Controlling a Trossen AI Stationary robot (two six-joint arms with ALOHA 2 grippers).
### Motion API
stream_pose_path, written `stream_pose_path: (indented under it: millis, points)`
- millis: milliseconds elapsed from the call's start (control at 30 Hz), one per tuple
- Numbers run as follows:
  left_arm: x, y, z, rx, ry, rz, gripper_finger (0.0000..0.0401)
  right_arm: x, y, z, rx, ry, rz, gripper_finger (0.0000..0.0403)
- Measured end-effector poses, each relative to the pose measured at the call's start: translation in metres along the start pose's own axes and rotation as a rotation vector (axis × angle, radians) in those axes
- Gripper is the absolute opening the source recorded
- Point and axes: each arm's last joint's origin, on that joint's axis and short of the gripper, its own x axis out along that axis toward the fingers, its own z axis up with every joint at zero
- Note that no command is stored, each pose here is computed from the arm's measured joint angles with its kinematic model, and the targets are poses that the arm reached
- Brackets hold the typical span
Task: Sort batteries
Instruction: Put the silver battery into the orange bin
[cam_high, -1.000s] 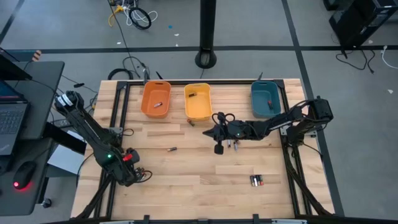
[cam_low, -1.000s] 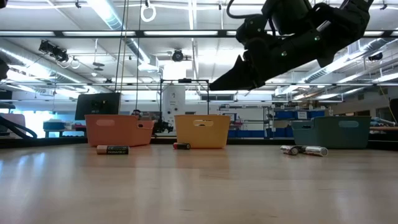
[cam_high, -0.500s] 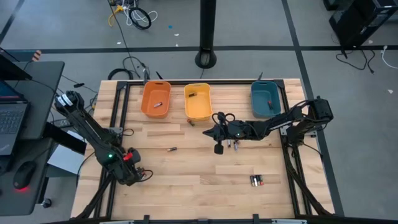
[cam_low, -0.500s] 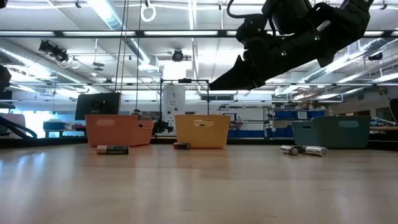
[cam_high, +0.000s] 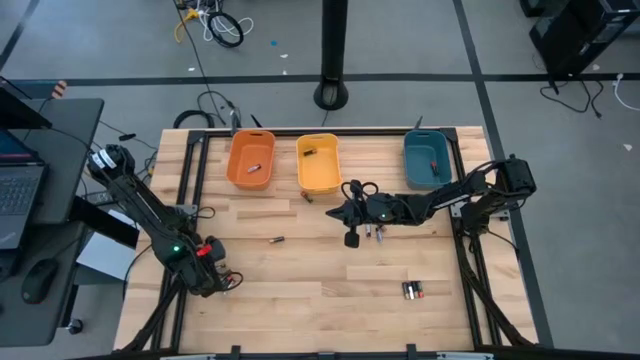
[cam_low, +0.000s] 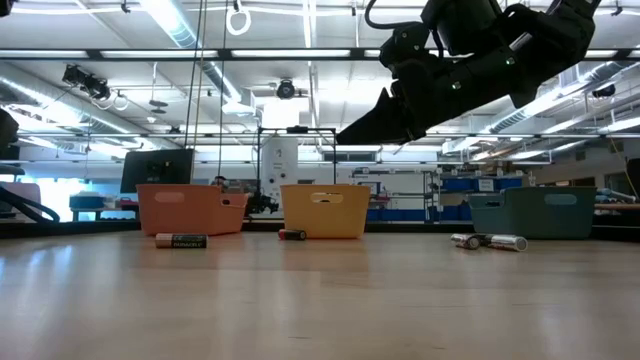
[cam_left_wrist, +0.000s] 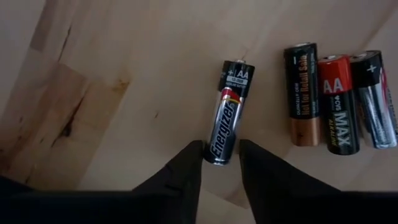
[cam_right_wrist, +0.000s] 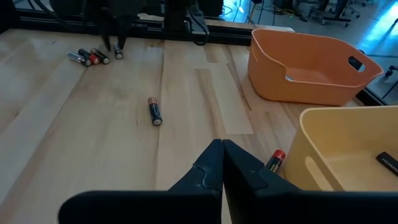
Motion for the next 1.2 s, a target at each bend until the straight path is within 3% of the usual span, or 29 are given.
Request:
stream_pose_path:
  millis: [267,867,1200]
  points:
    - [0.000,0.000,0.000,0.007,-0.011,0.000,0.0061,0.000,0.000,0.000,-0.001,0.000,0.000,0.0015]
    - [-0.018,-0.012,0.010,-0.012,-0.057,0.010,0.0055,0.000,0.000,0.000,-0.006,0.000,-0.001,0.0014]
    - [-0.028,-0.007,0.036,-0.010,-0.102,0.077,0.0054,0.000,0.000,0.000,-0.010,-0.001,-0.001,0.0014]
